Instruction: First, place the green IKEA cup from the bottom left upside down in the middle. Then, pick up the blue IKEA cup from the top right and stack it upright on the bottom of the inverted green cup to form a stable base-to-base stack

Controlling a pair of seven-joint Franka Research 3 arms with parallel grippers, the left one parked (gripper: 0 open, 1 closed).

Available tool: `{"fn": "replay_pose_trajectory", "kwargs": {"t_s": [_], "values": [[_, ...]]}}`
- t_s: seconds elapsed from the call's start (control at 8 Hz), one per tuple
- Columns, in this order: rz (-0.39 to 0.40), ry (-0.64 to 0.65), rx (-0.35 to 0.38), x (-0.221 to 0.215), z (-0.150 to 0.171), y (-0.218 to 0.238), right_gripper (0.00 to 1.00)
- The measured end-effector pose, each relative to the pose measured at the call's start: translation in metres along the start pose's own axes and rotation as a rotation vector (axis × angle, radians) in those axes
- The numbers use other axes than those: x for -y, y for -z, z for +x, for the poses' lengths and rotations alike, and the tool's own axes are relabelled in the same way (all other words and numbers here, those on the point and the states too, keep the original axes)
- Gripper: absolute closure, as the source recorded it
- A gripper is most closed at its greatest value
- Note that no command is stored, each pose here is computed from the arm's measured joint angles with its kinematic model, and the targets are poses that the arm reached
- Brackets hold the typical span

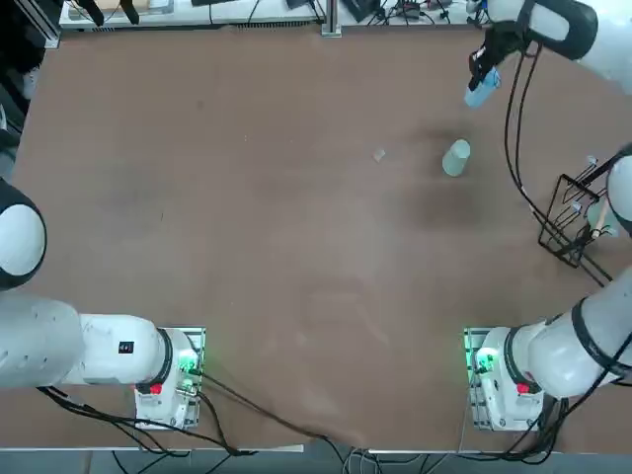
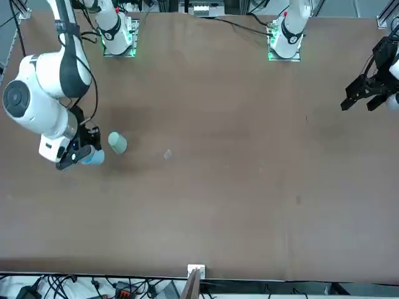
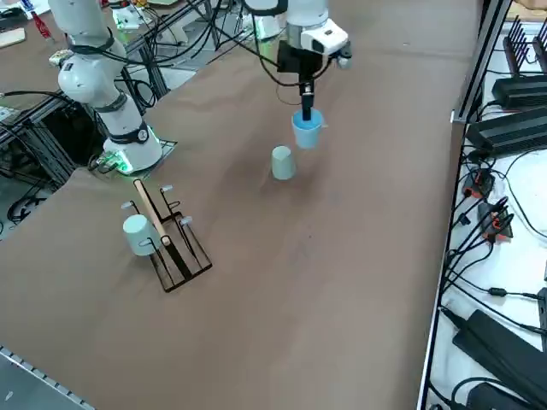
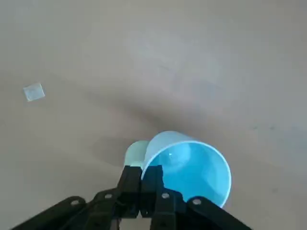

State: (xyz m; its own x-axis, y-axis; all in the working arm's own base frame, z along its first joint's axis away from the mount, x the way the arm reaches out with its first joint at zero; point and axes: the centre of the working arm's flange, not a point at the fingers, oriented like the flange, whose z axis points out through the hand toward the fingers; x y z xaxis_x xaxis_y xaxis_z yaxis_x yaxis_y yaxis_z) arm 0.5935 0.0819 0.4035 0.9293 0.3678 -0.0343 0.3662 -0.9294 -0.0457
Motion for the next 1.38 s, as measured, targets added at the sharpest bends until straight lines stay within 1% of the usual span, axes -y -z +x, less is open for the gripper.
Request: {"fn": "replay_pose_trajectory", "kwargs": {"t_s": [0.38, 0.75, 1.38], "values": [[-0.015, -0.074, -0.005, 0.027, -0.033, -0.018, 0.98], [-0.024, -0.098, -0.012, 0.043, -0.055, -0.034, 0.98], [-0.028, -0.106, -0.026, 0.043, -0.061, -0.044, 0.98]]}}
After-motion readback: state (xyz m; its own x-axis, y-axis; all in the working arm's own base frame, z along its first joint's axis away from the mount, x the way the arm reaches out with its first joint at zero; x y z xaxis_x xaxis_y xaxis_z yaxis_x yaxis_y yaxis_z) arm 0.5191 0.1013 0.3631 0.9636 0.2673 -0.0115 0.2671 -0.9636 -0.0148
